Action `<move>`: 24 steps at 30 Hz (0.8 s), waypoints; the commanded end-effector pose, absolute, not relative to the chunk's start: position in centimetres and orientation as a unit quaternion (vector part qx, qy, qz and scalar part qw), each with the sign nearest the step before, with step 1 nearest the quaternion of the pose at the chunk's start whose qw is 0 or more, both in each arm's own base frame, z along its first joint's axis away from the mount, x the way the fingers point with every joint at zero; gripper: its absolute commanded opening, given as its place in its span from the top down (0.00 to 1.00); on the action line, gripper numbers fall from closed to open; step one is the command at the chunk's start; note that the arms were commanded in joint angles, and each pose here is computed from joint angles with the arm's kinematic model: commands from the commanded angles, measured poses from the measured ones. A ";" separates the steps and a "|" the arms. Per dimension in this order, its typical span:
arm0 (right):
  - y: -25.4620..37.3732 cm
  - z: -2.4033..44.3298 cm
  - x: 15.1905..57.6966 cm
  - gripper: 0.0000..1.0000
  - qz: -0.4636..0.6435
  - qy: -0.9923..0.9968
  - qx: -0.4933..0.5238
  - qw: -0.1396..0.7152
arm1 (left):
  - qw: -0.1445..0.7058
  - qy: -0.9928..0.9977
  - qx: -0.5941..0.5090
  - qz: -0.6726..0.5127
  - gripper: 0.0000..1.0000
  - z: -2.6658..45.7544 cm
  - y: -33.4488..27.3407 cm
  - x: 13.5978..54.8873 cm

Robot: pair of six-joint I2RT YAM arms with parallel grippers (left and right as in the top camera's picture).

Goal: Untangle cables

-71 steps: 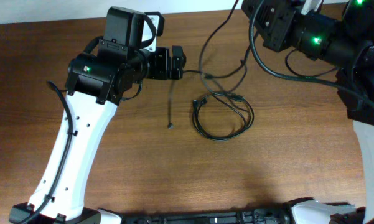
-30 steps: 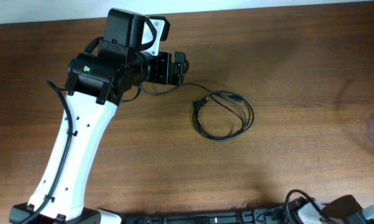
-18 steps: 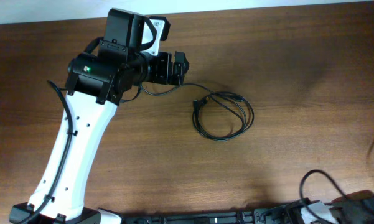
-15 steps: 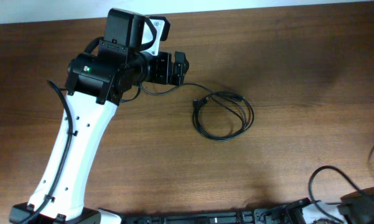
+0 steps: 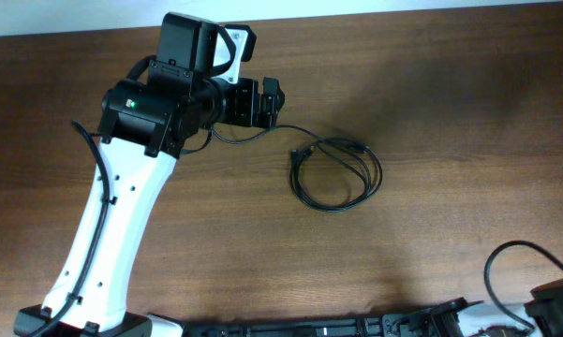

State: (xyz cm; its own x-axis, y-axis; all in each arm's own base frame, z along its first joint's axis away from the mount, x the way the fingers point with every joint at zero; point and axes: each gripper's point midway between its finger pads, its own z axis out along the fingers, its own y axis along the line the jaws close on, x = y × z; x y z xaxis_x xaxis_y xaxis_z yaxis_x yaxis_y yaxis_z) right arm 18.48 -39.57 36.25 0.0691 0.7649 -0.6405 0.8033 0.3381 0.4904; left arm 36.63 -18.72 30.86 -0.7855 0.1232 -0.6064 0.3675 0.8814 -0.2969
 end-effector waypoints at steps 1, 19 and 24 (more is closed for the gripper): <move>-40.9 33.4 19.1 0.96 0.003 0.690 0.585 0.427 | 0.306 0.919 0.140 -0.207 0.01 31.4 -18.7 36.8; -44.8 20.0 17.2 0.96 0.011 0.695 0.670 0.262 | 0.306 0.919 0.140 -0.207 0.01 31.4 -18.7 36.8; -44.2 19.5 16.6 0.56 0.008 0.695 0.677 0.242 | 0.306 0.919 0.140 -0.207 0.01 31.4 -18.7 36.8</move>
